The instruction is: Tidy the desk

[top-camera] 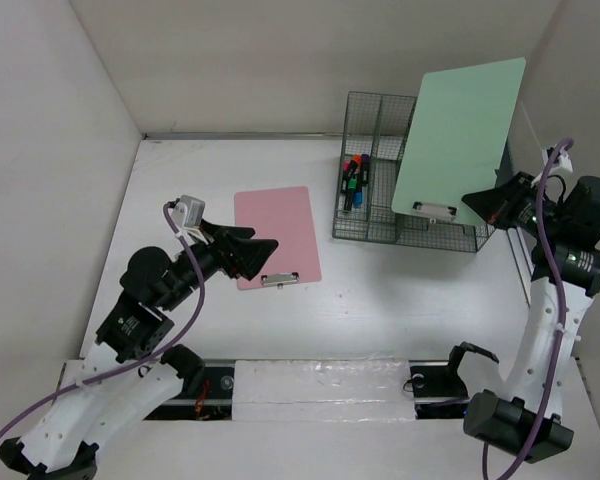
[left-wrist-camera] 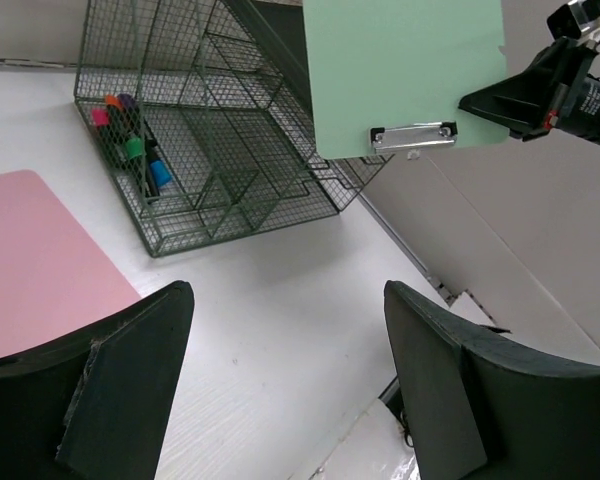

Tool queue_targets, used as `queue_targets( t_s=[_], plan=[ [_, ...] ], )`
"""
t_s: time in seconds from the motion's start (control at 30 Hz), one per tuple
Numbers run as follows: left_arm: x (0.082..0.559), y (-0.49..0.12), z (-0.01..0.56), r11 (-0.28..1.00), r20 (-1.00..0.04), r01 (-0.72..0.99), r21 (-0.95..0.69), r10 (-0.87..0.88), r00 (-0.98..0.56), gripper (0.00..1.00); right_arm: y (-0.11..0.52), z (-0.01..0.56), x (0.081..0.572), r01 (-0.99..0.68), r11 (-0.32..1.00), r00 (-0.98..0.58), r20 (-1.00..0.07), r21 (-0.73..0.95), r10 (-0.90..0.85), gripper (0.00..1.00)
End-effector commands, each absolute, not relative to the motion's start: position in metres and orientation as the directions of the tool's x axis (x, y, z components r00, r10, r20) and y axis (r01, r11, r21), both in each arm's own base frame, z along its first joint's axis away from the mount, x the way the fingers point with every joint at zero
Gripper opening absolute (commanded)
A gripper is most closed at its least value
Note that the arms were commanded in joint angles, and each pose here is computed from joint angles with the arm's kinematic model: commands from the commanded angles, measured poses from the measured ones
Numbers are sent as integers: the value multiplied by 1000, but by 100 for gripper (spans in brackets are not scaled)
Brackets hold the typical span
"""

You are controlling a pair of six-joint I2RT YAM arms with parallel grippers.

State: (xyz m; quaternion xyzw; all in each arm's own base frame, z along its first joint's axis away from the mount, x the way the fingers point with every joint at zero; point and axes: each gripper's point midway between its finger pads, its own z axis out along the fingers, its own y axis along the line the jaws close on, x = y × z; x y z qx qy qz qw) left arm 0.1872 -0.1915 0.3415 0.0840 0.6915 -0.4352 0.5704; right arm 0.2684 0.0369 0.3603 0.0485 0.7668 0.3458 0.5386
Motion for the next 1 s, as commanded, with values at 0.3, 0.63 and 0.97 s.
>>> queue_targets(
  t_s=[0.3, 0.63, 0.97],
  plan=[
    [159, -193, 376, 523, -872, 711, -470, -397, -285, 73, -10, 396, 234, -1, 949, -362, -885, 314, 292, 0],
    [157, -193, 374, 518, -872, 713, -473, -393, -293, 73, -17, 371, 265, -37, 934, -456, -838, 356, 301, 0],
    [160, -197, 368, 519, -872, 709, -478, -379, -310, 73, -25, 367, 303, -80, 907, -520, -794, 413, 315, 0]
  ],
)
